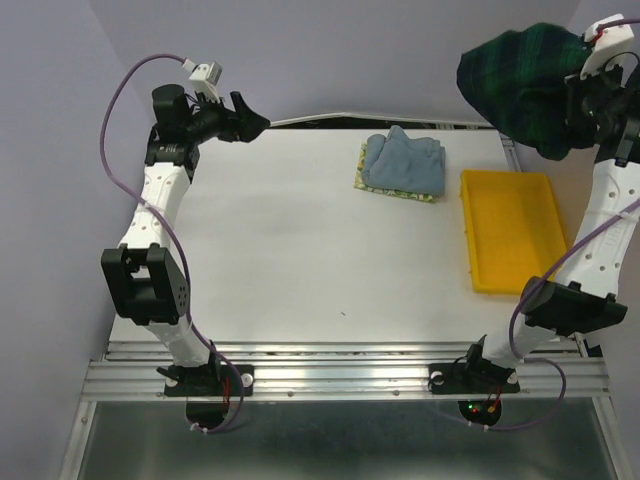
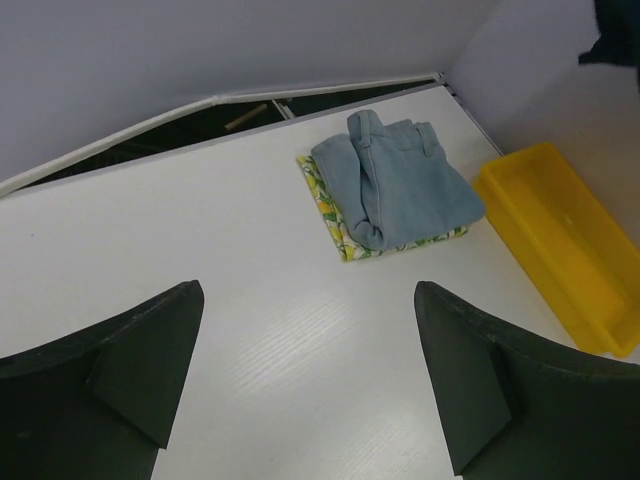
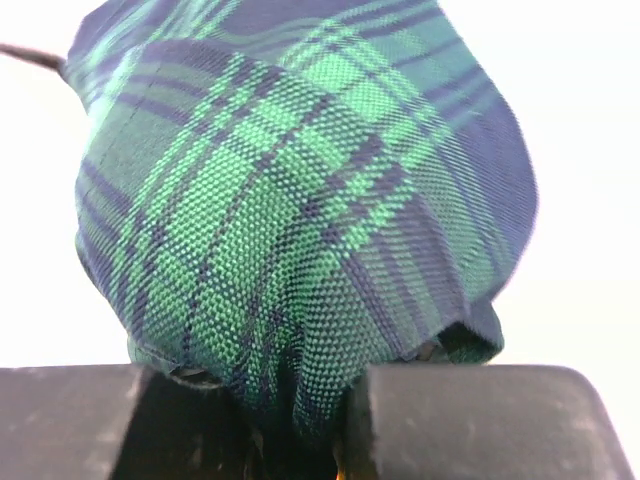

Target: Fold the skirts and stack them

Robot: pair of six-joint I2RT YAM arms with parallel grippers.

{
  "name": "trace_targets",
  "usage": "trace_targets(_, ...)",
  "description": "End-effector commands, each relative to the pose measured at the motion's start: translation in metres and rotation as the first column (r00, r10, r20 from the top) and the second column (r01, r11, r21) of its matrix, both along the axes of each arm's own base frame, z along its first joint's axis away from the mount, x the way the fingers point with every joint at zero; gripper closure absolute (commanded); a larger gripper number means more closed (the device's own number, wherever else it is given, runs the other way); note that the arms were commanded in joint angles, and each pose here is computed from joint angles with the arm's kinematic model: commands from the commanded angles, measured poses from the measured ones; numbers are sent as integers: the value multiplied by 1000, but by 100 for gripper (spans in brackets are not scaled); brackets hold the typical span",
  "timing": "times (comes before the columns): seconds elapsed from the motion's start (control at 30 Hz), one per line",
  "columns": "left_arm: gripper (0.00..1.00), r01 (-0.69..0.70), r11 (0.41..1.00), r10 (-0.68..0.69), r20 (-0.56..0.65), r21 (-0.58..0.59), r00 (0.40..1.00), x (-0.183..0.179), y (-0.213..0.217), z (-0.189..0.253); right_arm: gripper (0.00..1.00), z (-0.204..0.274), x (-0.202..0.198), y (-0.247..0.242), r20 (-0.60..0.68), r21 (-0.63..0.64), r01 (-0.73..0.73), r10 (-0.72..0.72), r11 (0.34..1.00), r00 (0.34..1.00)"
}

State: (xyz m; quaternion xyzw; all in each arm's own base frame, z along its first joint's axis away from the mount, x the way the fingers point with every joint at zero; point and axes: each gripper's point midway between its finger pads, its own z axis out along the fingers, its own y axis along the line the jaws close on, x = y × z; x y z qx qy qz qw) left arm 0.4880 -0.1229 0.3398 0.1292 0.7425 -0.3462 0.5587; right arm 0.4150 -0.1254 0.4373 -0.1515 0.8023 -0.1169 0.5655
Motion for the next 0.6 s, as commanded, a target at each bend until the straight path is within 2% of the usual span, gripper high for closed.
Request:
trace_targets(0.0,1,0,999,-6,138,41,990,-13,-2,46,99,90,-11,84,291,216,-323,255,921,922)
trace_targets(0.03,1,-24,998,15,149,59,989,-13,2,46,99,92,-11,115,307,251,-422,342,871,888)
trace_targets(0.1,1,-48,996,36,160,72,987,-17,16,51,99,79,-9,154,307,319,-509,421,799,853)
trace_targets(0.13,1,-45,996,33,140,83,990,-19,18,47,99,80,-7,175,332,311,-558,462,769,822)
trace_targets(0.17,1,-49,993,35,133,106,990,-23,23,45,99,58,-7,221,298,344,-609,531,715,793)
trace_targets(0.27,1,-62,988,43,131,145,990,-31,36,41,99,36,-5,283,295,399,-668,602,628,742)
trace_targets(0.3,1,-63,981,36,146,184,989,-39,40,39,99,17,-7,320,279,424,-708,662,565,696)
trace_targets(0.37,1,-85,972,51,157,219,986,-46,48,37,99,-5,-9,356,244,446,-729,712,520,658)
trace_targets(0.43,1,-114,957,70,167,268,983,-59,60,31,99,-42,-15,403,184,539,-712,761,451,622)
trace_targets(0.5,2,-112,943,73,134,313,988,-74,66,18,99,-68,-10,426,150,575,-681,759,454,633)
trace_targets(0.53,4,-95,927,45,144,362,989,-78,68,12,99,-94,-8,451,112,607,-663,779,438,617)
trace_targets(0.57,7,-71,920,37,95,386,995,-90,68,-3,99,-109,-5,462,82,633,-635,776,444,625)
